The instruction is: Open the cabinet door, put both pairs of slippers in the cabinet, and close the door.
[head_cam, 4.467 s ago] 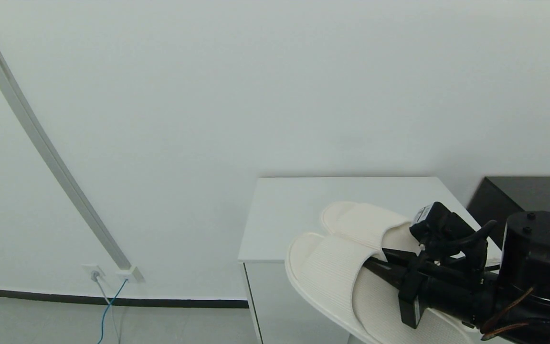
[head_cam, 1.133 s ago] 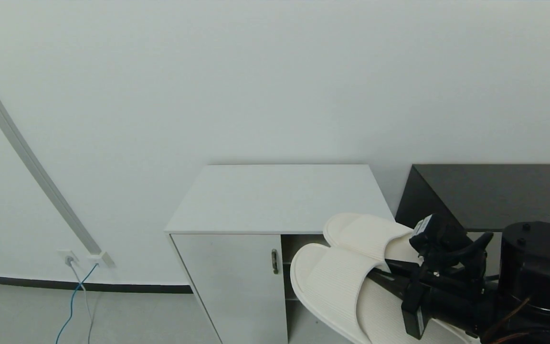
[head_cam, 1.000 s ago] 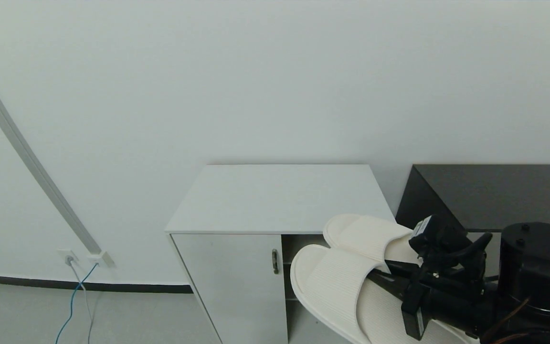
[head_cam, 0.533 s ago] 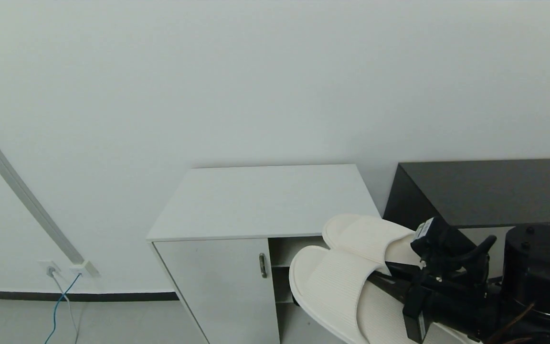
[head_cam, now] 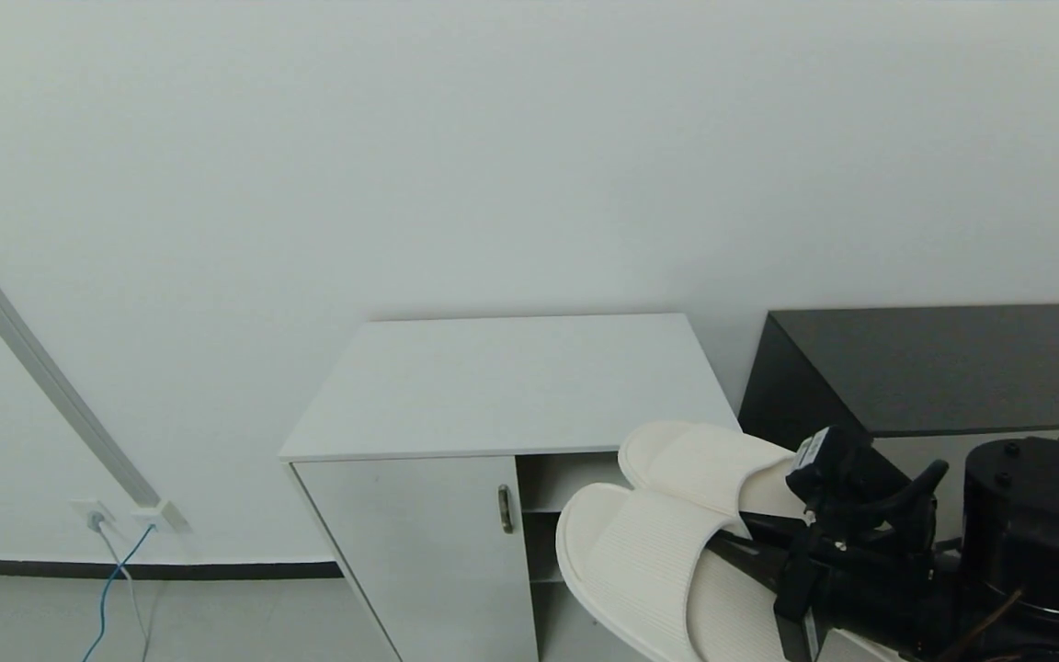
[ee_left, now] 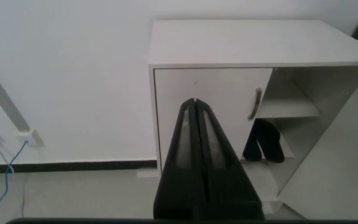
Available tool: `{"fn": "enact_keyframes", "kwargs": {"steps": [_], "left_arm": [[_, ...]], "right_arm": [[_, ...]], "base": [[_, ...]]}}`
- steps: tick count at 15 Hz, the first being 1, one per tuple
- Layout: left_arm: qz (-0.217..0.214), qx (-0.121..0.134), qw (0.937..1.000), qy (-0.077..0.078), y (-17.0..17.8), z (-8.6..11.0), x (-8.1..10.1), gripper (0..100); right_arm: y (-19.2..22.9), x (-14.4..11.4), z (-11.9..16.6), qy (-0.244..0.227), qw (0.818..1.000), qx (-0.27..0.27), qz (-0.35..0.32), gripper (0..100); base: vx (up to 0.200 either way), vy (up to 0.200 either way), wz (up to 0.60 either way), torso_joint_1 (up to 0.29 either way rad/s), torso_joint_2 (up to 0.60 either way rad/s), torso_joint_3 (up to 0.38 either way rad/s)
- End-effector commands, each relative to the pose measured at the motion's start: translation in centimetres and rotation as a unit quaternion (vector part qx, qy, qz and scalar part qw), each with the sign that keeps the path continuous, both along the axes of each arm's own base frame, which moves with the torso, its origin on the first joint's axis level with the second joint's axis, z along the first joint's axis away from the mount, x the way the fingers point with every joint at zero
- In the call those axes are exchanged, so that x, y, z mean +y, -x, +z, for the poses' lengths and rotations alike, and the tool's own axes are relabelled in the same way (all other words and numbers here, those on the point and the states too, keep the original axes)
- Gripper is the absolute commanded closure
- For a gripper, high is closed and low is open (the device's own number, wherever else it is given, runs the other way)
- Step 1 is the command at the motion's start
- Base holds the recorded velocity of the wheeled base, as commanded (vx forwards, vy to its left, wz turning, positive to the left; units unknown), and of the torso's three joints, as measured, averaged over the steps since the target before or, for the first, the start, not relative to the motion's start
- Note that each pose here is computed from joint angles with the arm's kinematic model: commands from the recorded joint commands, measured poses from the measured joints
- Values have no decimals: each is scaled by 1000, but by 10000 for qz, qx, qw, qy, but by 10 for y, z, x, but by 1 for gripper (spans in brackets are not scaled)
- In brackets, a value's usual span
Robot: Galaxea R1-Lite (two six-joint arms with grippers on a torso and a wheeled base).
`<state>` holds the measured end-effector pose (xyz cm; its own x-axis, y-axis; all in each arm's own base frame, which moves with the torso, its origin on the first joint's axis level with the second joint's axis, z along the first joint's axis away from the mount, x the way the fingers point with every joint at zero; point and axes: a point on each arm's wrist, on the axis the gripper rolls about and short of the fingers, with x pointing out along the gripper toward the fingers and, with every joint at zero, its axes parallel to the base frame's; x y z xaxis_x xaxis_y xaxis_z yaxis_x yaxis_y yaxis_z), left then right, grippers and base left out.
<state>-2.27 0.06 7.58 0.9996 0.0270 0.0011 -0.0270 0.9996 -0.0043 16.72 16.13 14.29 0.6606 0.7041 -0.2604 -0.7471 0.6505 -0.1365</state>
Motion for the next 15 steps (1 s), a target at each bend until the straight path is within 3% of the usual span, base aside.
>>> {"fn": "enact_keyframes", "kwargs": {"steps": [1,5,15], "left_arm": [[3,-2,10000,2,0,0,0,100],[3,-3,10000,9,0,0,0,100],[3,-3,10000,9,0,0,0,100]], "right_arm": [[1,0,0,0,10000,0,19,100],[4,2,0,6,10000,5,96,100],[5,2,-1,16,9999,16,104,100]], "base": [[0,0,0,0,0,0],[0,0,0,-18,30,26],[0,0,0,-157,350,193]]}}
